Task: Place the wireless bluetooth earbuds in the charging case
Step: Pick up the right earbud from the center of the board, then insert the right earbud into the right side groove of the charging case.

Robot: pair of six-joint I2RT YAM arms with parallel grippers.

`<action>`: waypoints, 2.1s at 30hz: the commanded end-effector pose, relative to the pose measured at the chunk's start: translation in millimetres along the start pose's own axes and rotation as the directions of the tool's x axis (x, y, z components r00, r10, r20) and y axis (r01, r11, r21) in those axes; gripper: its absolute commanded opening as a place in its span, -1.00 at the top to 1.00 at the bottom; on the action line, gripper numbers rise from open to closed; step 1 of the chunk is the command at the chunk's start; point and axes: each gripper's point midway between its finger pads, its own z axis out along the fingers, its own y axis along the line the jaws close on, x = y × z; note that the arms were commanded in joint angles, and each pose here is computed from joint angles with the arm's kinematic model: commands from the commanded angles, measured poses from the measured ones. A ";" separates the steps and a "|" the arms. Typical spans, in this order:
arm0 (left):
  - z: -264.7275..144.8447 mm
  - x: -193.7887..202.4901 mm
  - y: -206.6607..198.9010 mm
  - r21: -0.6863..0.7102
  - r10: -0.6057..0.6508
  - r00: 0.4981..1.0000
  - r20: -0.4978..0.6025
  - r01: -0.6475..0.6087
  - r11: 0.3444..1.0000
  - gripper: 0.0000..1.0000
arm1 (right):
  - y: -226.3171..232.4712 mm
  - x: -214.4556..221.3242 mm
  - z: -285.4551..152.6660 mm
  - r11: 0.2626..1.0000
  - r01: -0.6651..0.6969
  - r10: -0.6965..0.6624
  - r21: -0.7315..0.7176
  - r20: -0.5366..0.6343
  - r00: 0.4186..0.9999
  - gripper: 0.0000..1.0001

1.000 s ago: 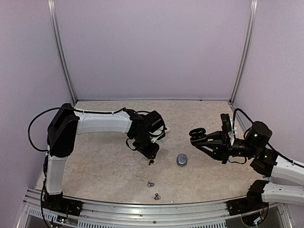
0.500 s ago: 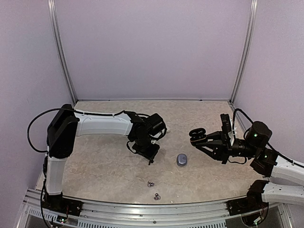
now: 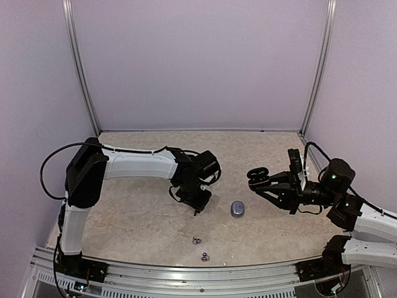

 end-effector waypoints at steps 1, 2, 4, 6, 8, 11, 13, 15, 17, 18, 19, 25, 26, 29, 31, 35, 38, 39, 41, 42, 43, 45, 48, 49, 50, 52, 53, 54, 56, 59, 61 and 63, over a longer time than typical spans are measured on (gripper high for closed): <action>7.8 0.2 -8.7 0.005 0.029 1.000 -0.008 -0.029 1.000 0.29 | -0.9 -16.0 -2.0 0.999 0.034 -0.035 0.014 0.035 0.999 1.00; 8.8 0.5 -8.7 0.003 0.030 0.999 -0.010 -0.030 1.000 0.29 | -0.7 -15.7 -2.1 0.999 0.033 -0.034 0.014 0.035 0.999 1.00; 12.9 3.4 -7.6 -0.003 0.033 0.999 -0.022 -0.033 0.999 0.31 | -0.9 -16.5 -2.3 0.999 0.035 -0.035 0.015 0.037 0.999 1.00; 15.3 5.1 -7.6 -0.005 0.035 0.999 -0.031 -0.035 0.999 0.36 | -1.0 -15.9 -2.1 0.999 0.033 -0.033 0.015 0.035 0.999 1.00; 17.9 6.6 -7.7 -0.004 0.036 0.999 -0.040 -0.037 0.999 0.40 | -1.0 -16.0 -2.2 0.999 0.035 -0.035 0.016 0.036 0.999 1.00; 21.4 10.2 -6.4 -0.011 0.039 0.998 -0.055 -0.040 0.999 0.43 | -1.7 -15.5 -2.0 0.999 0.034 -0.034 0.017 0.034 0.999 1.00; 22.3 10.9 -4.9 -0.019 0.041 0.997 -0.058 -0.043 0.999 0.44 | -1.4 -15.7 -2.1 0.999 0.033 -0.033 0.016 0.035 0.999 1.00; 21.9 10.6 -4.9 -0.022 0.046 0.997 -0.056 -0.047 0.999 0.47 | -1.4 -16.0 -2.1 0.999 0.034 -0.034 0.017 0.036 0.999 1.00; 20.0 8.0 -4.3 -0.026 0.050 0.998 -0.047 -0.051 0.998 0.50 | -1.6 -15.9 -2.1 0.999 0.033 -0.033 0.018 0.036 0.999 1.00; 19.2 7.0 -4.5 -0.028 0.054 0.998 -0.042 -0.056 0.998 0.51 | -1.5 -16.4 -2.1 0.999 0.033 -0.034 0.018 0.037 0.999 1.00; 17.5 4.9 -3.6 -0.031 0.057 0.998 -0.034 -0.058 0.998 0.54 | -1.3 -17.2 -1.9 0.999 0.035 -0.036 0.017 0.037 0.999 1.00; -3.2 -10.0 -2.8 -0.005 0.056 0.997 0.052 -0.056 0.998 0.64 | -1.1 -19.9 -0.8 0.999 0.044 -0.044 0.012 0.040 0.998 1.00; -7.1 -14.5 -1.5 0.000 0.053 0.996 0.077 -0.053 0.999 0.66 | -1.2 -20.5 -0.8 0.999 0.046 -0.047 0.013 0.043 0.998 1.00; -34.4 -32.2 -1.9 0.012 0.056 0.981 0.188 -0.059 0.998 0.69 | -1.7 -22.2 -0.1 0.998 0.064 -0.064 0.013 0.050 0.997 1.00; -59.8 -46.6 -4.6 0.026 0.066 0.958 0.281 -0.076 0.997 0.75 | -1.0 -23.9 1.9 0.996 0.085 -0.085 0.003 0.052 0.995 1.00; -123.4 -73.0 -9.1 0.025 0.075 0.865 0.496 -0.101 0.995 0.80 | 5.2 -31.1 5.3 0.987 0.158 -0.155 -0.039 0.082 0.985 1.00; -181.4 -82.7 -17.2 0.045 0.070 0.745 0.664 -0.134 0.990 0.80 | 8.5 -39.7 5.7 0.972 0.231 -0.224 -0.042 0.124 0.967 1.00; -202.2 -83.3 -19.2 0.049 0.065 0.695 0.716 -0.142 0.989 0.79 | 9.5 -42.4 6.1 0.967 0.253 -0.245 -0.042 0.135 0.960 1.00; -241.4 -80.9 -23.3 0.057 0.056 0.598 0.800 -0.168 0.984 0.78 | 10.2 -46.5 8.2 0.956 0.291 -0.282 -0.043 0.146 0.948 1.00; -255.1 -79.2 -26.0 0.058 0.054 0.556 0.829 -0.183 0.981 0.78 | 10.9 -48.4 9.2 0.948 0.315 -0.305 -0.043 0.152 0.940 1.00; -269.6 -75.1 -28.1 0.055 0.057 0.514 0.856 -0.200 0.978 0.78 | 10.9 -50.4 10.4 0.943 0.331 -0.321 -0.040 0.157 0.934 1.00; -304.4 -69.5 -37.2 0.052 0.056 0.415 0.908 -0.243 0.969 0.77 | 11.1 -53.9 12.6 0.935 0.352 -0.343 -0.030 0.165 0.925 1.00; -338.6 -55.5 -57.8 0.019 0.086 0.309 0.947 -0.323 0.946 0.77 | 10.9 -58.3 15.8 0.917 0.399 -0.390 -0.020 0.176 0.904 1.00; -346.0 -50.2 -68.5 -0.003 0.108 0.275 0.955 -0.358 0.934 0.77 | 10.8 -59.0 17.8 0.916 0.400 -0.390 -0.024 0.176 0.904 1.00; -354.0 -46.6 -75.0 -0.011 0.113 0.249 0.962 -0.378 0.926 0.77 | 10.7 -58.8 20.0 0.917 0.397 -0.386 -0.031 0.174 0.906 1.00; -366.0 -40.3 -89.2 -0.023 0.120 0.205 0.971 -0.422 0.906 0.79 | 12.5 -58.3 24.8 0.921 0.386 -0.373 -0.052 0.172 0.912 1.00; -370.1 -37.4 -96.3 -0.029 0.124 0.185 0.975 -0.446 0.894 0.80 | 12.3 -57.3 27.7 0.925 0.375 -0.360 -0.062 0.168 0.918 1.00; -374.8 -34.3 -103.5 -0.035 0.127 0.165 0.978 -0.471 0.882 0.80 | 12.7 -56.7 30.0 0.929 0.362 -0.347 -0.072 0.166 0.923 1.00; -381.4 -29.2 -117.3 -0.039 0.125 0.132 0.983 -0.518 0.855 0.80 | 14.9 -55.6 34.1 0.938 0.331 -0.313 -0.101 0.161 0.936 1.00; -385.1 -22.6 -138.1 -0.042 0.124 0.102 0.987 -0.580 0.813 0.80 | 19.1 -55.4 37.5 0.946 0.300 -0.278 -0.124 0.167 0.946 1.00; -385.8 -20.5 -150.0 -0.062 0.143 0.088 0.986 -0.599 0.798 0.80 | 20.7 -55.1 39.3 0.951 0.278 -0.255 -0.135 0.164 0.953 1.00; -379.3 -20.2 -162.4 -0.087 0.178 0.089 0.980 -0.615 0.784 0.81 | 21.8 -54.1 41.0 0.955 0.257 -0.234 -0.147 0.159 0.959 1.00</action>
